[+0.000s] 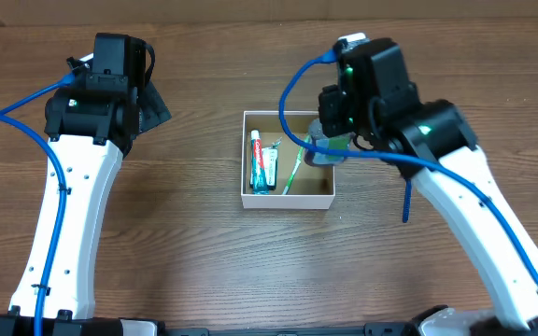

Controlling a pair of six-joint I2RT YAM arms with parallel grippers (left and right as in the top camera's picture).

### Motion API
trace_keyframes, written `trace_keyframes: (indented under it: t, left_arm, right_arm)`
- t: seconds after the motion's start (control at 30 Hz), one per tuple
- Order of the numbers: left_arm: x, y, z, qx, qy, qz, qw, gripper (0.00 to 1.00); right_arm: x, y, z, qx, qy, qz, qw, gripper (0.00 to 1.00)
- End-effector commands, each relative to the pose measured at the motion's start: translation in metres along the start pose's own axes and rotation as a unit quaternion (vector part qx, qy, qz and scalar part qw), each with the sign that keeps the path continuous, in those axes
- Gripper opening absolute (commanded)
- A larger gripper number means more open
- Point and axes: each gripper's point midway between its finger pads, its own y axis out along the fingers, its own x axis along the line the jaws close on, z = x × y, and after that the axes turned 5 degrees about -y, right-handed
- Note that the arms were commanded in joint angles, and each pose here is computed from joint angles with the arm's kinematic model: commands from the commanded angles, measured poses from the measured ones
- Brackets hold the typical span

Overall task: Pack container
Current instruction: 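Lift the soap bottle and carry it left over the box, then lower the soap bottle into the box's right side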

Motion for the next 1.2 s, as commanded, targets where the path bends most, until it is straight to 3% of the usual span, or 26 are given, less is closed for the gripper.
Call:
trace_keyframes:
  t: [0.0, 0.5, 1.17]
  left_arm:
    - [-0.001, -0.004, -0.003, -0.006, 0.007, 0.004, 1.0, 1.0]
    - [-0.001, -0.004, -0.003, -0.006, 0.007, 0.004, 1.0, 1.0]
    - [-0.001, -0.004, -0.003, -0.006, 0.007, 0.004, 1.0, 1.0]
  right_arm:
    - [0.0, 0.013, -0.016, -0.013, 0.012, 0.005, 1.0, 0.25]
    - [0.004, 0.106, 0.018, 0.069, 0.006, 0.011, 0.998, 0.25]
    - [0.001, 0.098, 0.007, 0.046, 0.004, 0.018, 0.999, 0.22]
